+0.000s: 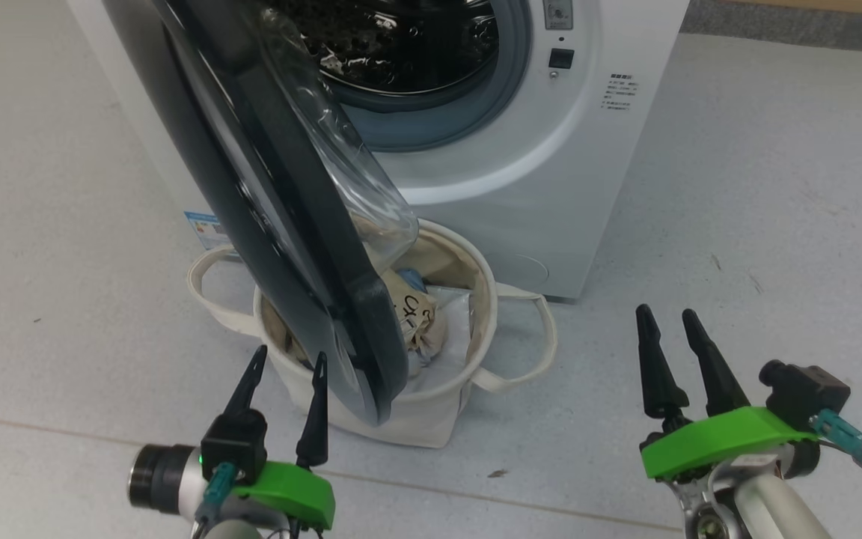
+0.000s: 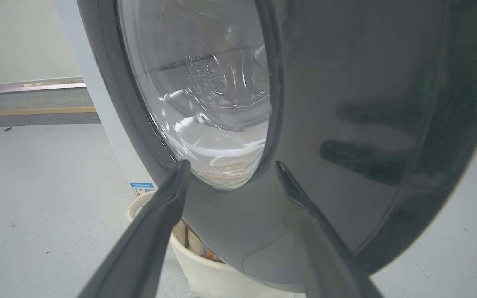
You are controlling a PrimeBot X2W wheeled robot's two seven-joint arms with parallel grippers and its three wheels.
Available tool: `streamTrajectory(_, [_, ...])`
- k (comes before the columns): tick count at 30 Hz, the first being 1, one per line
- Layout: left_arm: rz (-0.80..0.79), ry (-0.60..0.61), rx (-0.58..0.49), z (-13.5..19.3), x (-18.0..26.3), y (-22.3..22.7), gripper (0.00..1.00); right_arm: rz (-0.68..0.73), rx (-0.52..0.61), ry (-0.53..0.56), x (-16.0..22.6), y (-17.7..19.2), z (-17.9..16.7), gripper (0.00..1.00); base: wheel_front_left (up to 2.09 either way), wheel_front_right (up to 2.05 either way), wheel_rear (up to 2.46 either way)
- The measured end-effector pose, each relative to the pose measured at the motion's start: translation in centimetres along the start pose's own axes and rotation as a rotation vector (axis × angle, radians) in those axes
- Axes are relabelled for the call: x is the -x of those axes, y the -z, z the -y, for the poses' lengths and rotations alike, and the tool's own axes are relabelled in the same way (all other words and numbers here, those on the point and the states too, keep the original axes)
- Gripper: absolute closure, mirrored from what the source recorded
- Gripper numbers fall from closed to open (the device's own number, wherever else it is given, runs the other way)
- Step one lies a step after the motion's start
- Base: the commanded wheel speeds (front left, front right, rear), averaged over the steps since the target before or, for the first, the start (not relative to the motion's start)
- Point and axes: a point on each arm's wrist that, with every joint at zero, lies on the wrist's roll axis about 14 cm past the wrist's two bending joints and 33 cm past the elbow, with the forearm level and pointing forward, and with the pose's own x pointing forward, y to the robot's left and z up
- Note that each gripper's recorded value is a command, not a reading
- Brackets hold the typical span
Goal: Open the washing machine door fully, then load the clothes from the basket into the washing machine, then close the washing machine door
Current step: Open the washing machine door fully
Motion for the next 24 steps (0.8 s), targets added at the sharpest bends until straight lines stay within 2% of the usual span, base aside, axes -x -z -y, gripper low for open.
streamTrajectory(4, [-0.006, 0.007, 0.005, 0.1, 0.4, 0.2, 0.00, 0.018, 0.036, 0.007, 0.1, -0.5, -0.1, 0.00, 0.00, 0.00, 0.00])
streamTrajectory(17, [0.030, -0.011, 0.014, -0.6, 1.3, -0.9, 0.00, 0.016, 0.040, 0.011, 0.0, -0.2, -0.8, 0.00, 0.00, 0.00, 0.00])
streamTrajectory(20, [0.096, -0.028, 0.020, -1.1, 1.2, -3.0, 0.00, 0.021, 0.028, 0.012, -0.1, -0.2, -1.0, 0.00, 0.00, 0.00, 0.00])
streamTrajectory(24, [0.252, -0.040, 0.024, -1.4, 1.1, -8.0, 0.00, 0.020, 0.034, 0.035, -0.2, -0.1, -0.3, 0.00, 0.00, 0.00, 0.00])
